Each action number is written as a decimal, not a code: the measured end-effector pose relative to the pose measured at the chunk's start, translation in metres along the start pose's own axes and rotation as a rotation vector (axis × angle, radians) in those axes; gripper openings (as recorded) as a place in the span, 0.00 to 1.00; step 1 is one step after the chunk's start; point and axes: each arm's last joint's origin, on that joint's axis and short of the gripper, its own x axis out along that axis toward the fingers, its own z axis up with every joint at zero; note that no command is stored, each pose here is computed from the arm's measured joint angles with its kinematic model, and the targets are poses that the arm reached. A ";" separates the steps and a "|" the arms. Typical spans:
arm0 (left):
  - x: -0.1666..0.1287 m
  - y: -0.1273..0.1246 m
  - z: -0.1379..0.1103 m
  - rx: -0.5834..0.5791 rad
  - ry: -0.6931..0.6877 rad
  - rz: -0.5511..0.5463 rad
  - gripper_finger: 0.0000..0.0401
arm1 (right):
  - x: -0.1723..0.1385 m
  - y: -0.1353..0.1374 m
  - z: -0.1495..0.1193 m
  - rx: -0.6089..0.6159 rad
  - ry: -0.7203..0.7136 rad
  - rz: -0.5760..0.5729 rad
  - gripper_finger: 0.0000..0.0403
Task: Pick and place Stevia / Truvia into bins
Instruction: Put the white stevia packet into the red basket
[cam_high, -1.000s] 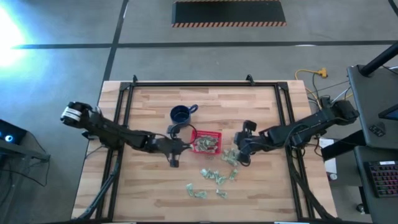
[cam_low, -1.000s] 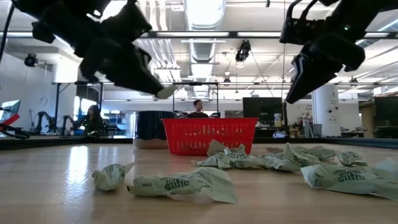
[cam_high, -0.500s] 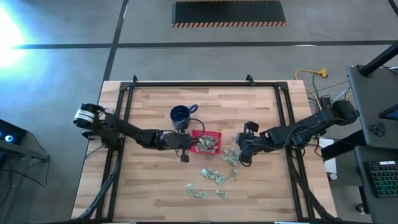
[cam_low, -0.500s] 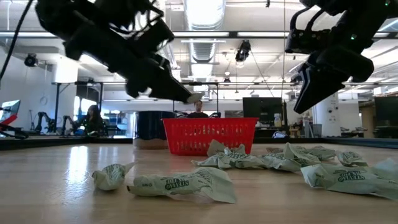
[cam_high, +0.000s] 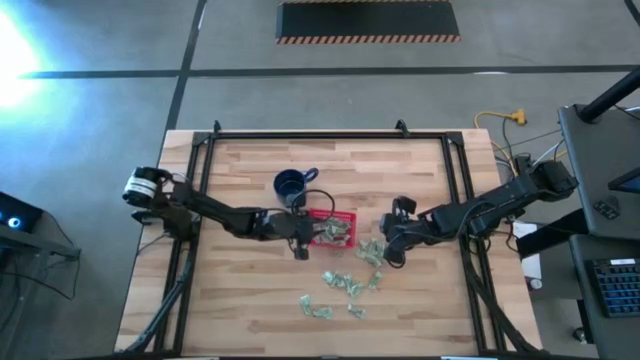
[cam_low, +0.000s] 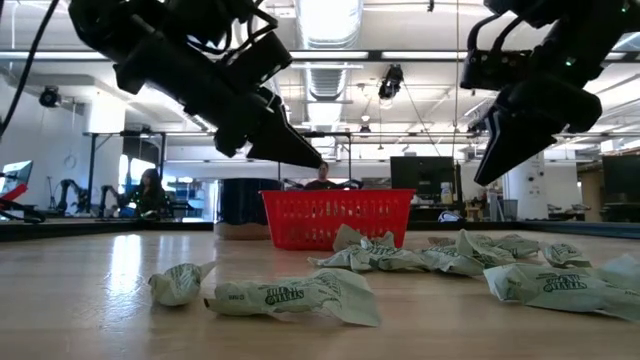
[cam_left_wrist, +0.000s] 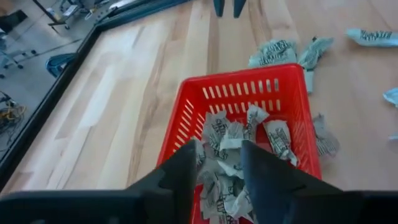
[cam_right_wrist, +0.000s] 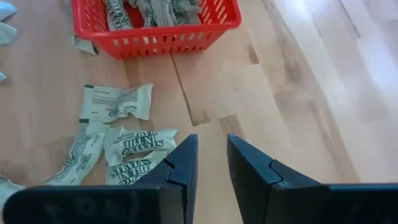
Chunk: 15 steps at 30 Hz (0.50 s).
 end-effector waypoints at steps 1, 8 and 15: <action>-0.001 0.001 0.001 -0.001 -0.003 0.000 0.32 | 0.001 0.000 -0.001 0.011 0.004 0.006 0.19; -0.024 -0.003 0.004 0.005 0.075 -0.047 0.39 | 0.014 0.003 -0.016 0.020 -0.001 0.150 0.19; -0.055 -0.017 0.015 0.006 0.048 -0.122 0.39 | 0.025 0.002 -0.035 0.026 0.009 0.234 0.20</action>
